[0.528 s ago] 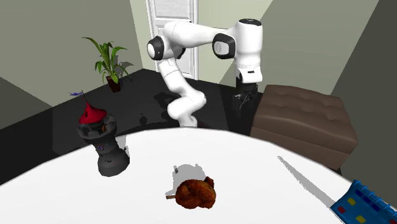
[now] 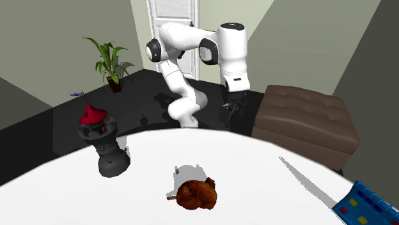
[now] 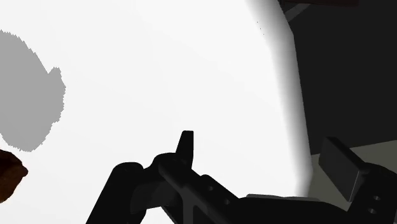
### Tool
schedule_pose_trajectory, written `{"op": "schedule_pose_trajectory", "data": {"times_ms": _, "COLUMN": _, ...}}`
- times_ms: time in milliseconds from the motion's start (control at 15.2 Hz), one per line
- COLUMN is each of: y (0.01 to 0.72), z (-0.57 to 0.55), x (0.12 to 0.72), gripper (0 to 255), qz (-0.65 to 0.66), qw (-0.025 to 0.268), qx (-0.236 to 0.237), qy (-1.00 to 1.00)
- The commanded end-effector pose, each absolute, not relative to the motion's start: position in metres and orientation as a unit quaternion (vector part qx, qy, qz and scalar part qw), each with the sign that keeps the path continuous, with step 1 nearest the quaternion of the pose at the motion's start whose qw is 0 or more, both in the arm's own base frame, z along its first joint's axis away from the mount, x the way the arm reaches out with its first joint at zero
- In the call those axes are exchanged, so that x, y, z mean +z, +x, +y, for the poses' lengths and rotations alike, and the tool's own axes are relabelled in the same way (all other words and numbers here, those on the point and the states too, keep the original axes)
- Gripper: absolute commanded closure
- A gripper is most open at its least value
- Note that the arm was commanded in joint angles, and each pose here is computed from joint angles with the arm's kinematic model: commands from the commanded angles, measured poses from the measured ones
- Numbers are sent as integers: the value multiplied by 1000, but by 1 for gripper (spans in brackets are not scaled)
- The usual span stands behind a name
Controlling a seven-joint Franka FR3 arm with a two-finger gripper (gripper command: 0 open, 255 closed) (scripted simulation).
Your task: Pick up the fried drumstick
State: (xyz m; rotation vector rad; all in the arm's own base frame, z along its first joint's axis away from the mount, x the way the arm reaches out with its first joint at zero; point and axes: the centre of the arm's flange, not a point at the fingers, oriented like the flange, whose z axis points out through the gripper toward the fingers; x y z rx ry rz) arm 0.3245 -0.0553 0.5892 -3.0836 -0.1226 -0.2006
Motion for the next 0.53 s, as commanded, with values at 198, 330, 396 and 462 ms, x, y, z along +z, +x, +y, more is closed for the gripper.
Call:
{"op": "schedule_pose_trajectory", "data": {"times_ms": 198, "y": 326, "z": -119, "x": 586, "gripper": 0, "qz": -69, "qw": 21, "qx": -84, "qy": -994}}
{"op": "schedule_pose_trajectory", "data": {"times_ms": 330, "y": 328, "z": -145, "x": 585, "gripper": 0, "qz": -80, "qw": 20, "qx": -91, "qy": -992}}
{"op": "schedule_pose_trajectory", "data": {"times_ms": 396, "y": 329, "z": -159, "x": 584, "gripper": 0, "qz": -85, "qw": 20, "qx": -95, "qy": -992}}
{"op": "schedule_pose_trajectory", "data": {"times_ms": 462, "y": 330, "z": -172, "x": 584, "gripper": 0, "qz": -91, "qw": 19, "qx": -98, "qy": -991}}
